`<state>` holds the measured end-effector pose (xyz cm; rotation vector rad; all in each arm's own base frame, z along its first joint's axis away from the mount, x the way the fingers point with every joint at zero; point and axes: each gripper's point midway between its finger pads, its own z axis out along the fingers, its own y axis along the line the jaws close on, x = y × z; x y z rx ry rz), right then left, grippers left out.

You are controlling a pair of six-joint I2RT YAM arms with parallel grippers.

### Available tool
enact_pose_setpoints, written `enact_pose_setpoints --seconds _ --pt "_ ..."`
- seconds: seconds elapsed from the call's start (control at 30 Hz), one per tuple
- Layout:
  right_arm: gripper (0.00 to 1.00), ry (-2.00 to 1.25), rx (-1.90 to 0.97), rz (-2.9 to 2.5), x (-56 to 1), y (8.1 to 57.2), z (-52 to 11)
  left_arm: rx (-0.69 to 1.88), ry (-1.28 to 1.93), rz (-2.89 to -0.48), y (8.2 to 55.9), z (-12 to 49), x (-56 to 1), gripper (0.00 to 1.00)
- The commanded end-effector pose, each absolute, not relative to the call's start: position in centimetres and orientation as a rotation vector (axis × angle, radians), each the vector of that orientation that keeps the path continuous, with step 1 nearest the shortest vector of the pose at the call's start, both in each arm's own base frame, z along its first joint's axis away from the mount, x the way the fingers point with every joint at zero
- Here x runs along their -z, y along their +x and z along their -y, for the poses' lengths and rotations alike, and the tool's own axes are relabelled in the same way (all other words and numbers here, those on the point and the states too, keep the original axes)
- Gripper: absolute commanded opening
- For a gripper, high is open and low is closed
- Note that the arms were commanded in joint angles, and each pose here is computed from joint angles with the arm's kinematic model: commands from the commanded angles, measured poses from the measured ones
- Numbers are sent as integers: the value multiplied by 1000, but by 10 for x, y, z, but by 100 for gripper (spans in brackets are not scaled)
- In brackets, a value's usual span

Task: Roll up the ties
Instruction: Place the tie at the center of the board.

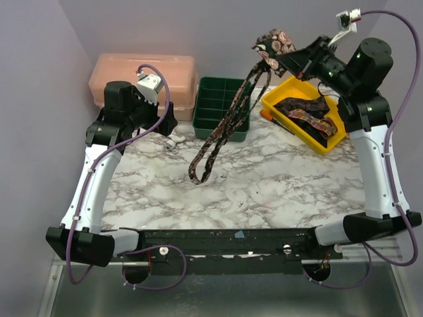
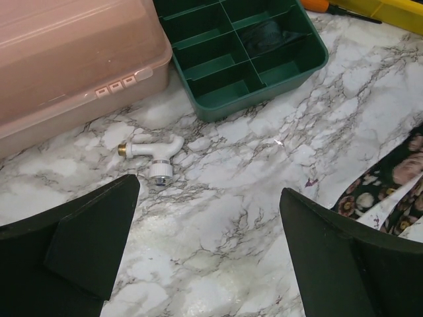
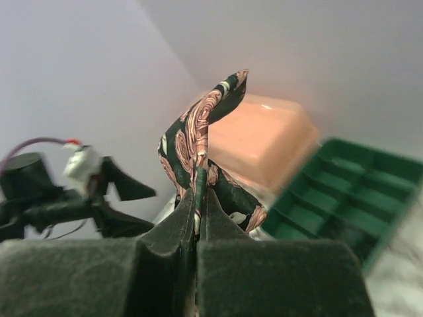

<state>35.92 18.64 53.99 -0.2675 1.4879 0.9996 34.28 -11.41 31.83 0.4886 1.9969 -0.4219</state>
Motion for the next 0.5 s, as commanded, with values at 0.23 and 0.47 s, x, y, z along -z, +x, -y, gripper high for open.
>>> enact_pose_setpoints --seconds 0.23,0.47 --pt "96 52 -343 -2260 -288 342 -55 416 612 -2052 318 111 -279 98" --pt "90 -423 -391 -2344 -249 328 -70 500 919 -2067 287 125 -233 98"
